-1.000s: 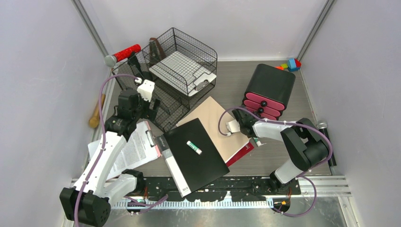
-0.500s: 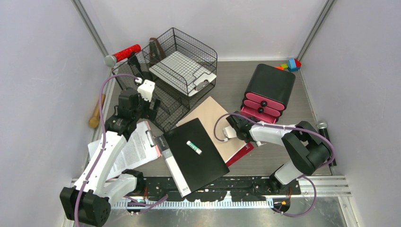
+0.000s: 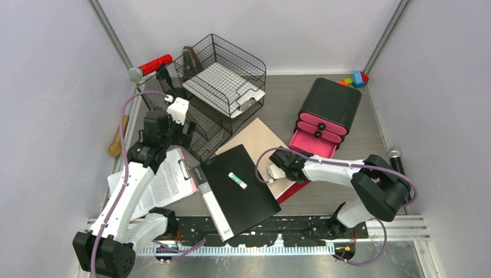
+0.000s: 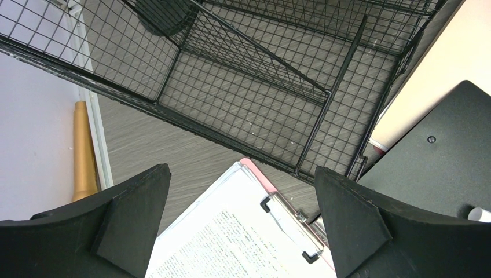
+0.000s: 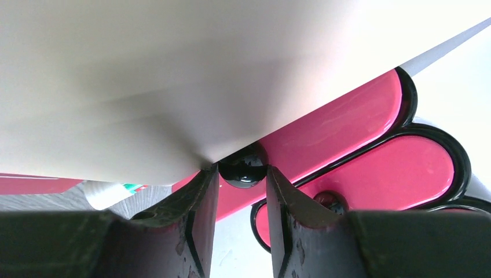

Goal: Organize the desk
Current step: Open the drawer in the storage box, then pick up the stationery from the center of the board, then place the stationery in the drawer.

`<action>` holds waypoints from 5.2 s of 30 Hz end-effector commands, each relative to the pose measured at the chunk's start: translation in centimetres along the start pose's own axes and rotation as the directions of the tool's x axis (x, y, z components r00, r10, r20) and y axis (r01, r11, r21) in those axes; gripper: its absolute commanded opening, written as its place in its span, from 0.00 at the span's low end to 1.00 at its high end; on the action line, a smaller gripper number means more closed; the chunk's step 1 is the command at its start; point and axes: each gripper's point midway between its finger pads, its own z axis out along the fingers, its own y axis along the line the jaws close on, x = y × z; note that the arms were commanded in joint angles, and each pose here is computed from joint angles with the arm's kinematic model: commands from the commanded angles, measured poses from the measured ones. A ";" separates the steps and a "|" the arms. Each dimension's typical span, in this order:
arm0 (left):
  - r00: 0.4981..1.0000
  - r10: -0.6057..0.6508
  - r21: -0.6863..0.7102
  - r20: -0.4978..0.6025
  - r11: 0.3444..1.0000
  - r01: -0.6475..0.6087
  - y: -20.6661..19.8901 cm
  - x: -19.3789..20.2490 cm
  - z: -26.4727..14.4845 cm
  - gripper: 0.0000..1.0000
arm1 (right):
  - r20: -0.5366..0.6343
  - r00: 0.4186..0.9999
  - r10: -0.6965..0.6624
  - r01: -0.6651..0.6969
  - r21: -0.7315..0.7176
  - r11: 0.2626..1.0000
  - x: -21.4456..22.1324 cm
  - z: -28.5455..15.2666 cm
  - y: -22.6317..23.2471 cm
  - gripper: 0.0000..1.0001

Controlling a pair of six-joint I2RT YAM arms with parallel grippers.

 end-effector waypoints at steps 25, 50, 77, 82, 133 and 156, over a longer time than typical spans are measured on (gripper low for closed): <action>0.996 -0.019 0.009 0.087 1.000 0.018 0.1 -2.0 -0.9 0.99 | 0.217 0.732 0.646 -0.652 -0.054 0.756 -1.1 -7.4 -4.2 0.60; 0.995 -0.015 0.078 0.101 0.997 0.007 -1.2 -1.7 -1.0 0.99 | 0.038 0.408 0.912 -0.795 -0.477 0.375 1.8 -5.1 4.3 0.57; 0.991 -0.017 0.095 0.134 0.995 0.005 -1.3 -2.6 -2.5 0.99 | -0.079 0.480 0.874 -0.770 -0.515 0.377 0.7 -0.9 7.1 0.28; 0.990 -0.017 0.094 0.142 0.996 0.004 -1.2 -2.9 -2.8 0.99 | -0.076 0.484 0.872 -0.764 -0.523 0.378 1.3 -2.3 6.3 0.19; 0.976 -0.043 0.203 0.212 0.979 -0.001 -3.3 -3.3 -4.5 0.99 | -0.134 0.588 0.798 -0.741 -0.486 0.464 3.0 -1.4 9.5 0.11; 0.979 -0.034 0.216 0.203 0.976 -0.011 -3.6 -2.9 -4.1 0.99 | 0.001 0.550 0.835 -0.807 -0.256 0.532 6.4 -1.4 -2.9 0.20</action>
